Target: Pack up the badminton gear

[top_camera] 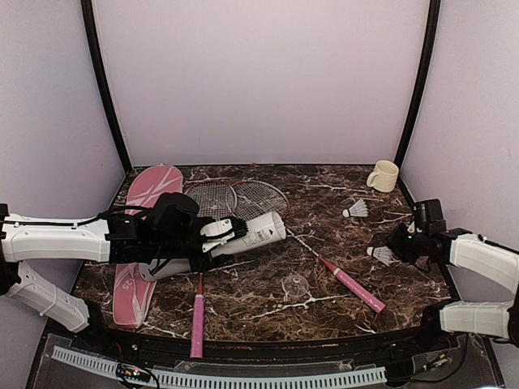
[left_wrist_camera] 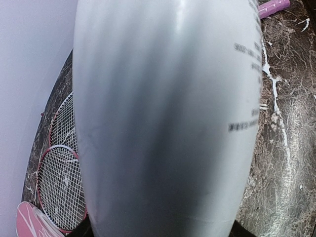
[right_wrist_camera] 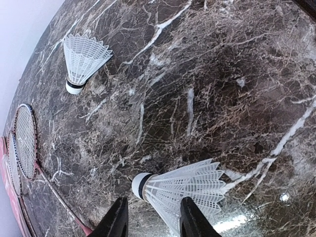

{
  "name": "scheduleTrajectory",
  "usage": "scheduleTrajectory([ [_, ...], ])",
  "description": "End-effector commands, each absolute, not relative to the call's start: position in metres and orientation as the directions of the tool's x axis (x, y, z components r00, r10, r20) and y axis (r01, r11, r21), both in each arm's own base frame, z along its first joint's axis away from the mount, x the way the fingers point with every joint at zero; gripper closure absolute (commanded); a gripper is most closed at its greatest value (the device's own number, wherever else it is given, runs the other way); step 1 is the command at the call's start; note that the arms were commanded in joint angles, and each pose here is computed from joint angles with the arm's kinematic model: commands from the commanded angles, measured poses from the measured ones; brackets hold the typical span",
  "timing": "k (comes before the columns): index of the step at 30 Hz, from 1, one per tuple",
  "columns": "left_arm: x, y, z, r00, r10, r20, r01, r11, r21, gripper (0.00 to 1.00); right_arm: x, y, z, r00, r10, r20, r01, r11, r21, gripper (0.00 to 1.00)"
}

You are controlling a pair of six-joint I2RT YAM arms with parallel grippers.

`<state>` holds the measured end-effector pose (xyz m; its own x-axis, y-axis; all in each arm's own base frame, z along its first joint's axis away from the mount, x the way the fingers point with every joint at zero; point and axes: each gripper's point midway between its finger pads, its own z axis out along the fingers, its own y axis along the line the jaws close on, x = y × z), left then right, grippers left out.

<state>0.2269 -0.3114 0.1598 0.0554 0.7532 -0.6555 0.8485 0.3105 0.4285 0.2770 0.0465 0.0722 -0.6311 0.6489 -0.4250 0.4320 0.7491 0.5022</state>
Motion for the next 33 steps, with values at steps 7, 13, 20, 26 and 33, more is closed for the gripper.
scheduleTrajectory([
  [7, 0.228, -0.314, 0.169, 0.078, 0.743, -0.665, 0.839, 0.311, 0.446, 0.37, 0.283, 0.048, 0.062, -0.624, 0.657, -0.423, 0.427, 0.74, 0.52, 0.74],
  [13, 0.228, -0.315, 0.169, 0.077, 0.744, -0.664, 0.84, 0.31, 0.445, 0.37, 0.286, 0.051, 0.062, -0.627, 0.657, -0.418, 0.418, 0.737, 0.532, 0.84],
  [20, 0.227, -0.315, 0.168, 0.078, 0.746, -0.661, 0.84, 0.307, 0.447, 0.37, 0.294, 0.058, 0.07, -0.619, 0.657, -0.431, 0.367, 0.727, 0.58, 1.0],
  [26, 0.227, -0.315, 0.166, 0.079, 0.75, -0.657, 0.84, 0.304, 0.449, 0.37, 0.31, 0.082, 0.109, -0.621, 0.609, -0.492, 0.168, 0.717, 0.676, 1.0],
  [33, 0.226, -0.317, 0.166, 0.081, 0.749, -0.657, 0.843, 0.3, 0.446, 0.37, 0.297, 0.162, 0.213, -0.656, 0.458, -0.6, -0.382, 0.484, 0.787, 1.0],
])
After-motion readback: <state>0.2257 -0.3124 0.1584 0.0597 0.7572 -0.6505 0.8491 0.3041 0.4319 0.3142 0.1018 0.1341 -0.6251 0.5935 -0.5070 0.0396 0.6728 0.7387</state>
